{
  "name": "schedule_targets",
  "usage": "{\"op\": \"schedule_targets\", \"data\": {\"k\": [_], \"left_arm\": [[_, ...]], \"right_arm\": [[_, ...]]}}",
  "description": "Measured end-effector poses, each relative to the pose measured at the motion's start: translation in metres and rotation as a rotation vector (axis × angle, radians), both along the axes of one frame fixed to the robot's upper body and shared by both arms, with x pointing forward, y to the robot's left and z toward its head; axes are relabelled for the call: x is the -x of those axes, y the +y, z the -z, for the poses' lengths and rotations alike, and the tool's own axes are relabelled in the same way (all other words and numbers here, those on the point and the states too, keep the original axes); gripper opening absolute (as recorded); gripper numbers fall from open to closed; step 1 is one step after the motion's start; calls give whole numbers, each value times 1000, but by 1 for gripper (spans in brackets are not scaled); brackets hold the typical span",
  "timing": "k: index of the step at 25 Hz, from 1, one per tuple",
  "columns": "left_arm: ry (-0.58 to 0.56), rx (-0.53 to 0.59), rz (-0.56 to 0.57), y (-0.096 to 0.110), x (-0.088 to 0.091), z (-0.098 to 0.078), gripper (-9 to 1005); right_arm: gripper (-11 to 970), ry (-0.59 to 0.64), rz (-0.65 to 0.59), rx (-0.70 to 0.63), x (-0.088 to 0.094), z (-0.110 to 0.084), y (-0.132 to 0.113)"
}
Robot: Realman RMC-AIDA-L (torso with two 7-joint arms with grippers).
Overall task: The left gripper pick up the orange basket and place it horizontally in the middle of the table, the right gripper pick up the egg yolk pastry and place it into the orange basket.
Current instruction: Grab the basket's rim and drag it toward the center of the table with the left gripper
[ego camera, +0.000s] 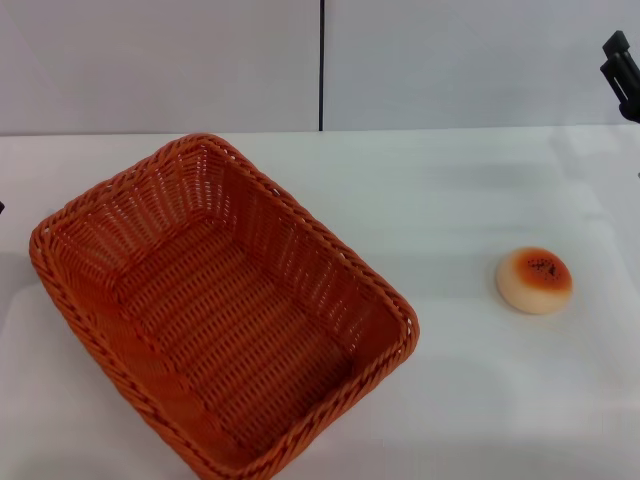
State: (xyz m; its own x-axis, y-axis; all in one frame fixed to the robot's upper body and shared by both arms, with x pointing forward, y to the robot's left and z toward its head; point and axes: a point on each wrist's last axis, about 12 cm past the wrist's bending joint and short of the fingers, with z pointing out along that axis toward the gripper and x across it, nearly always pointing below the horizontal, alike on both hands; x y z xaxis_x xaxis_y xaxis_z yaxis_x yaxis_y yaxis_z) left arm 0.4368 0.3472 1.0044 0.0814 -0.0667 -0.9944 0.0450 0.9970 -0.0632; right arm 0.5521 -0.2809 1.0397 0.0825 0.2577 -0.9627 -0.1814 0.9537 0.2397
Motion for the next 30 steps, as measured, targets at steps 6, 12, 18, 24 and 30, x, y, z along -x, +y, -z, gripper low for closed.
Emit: {"op": "schedule_targets", "data": {"k": [6,12,18,24,30], "left_arm": [[5,7,-1,-1,2,1,841],[-5,39,70,1,2,-3,841],[-9,104,162,31,1,-22,841],[18,155,270,53,-6,-47,840],[203,71,492,69,-29,-113,840]], "right_arm": [[782,-2,1,1,1,0,-1],[782,7,10,0,5,3,-3],[782,-7,5,-3,5,2,-2],[783,-8,17,-9,6,2,-4],[783,-11,29,-7,6,1,-7]]}}
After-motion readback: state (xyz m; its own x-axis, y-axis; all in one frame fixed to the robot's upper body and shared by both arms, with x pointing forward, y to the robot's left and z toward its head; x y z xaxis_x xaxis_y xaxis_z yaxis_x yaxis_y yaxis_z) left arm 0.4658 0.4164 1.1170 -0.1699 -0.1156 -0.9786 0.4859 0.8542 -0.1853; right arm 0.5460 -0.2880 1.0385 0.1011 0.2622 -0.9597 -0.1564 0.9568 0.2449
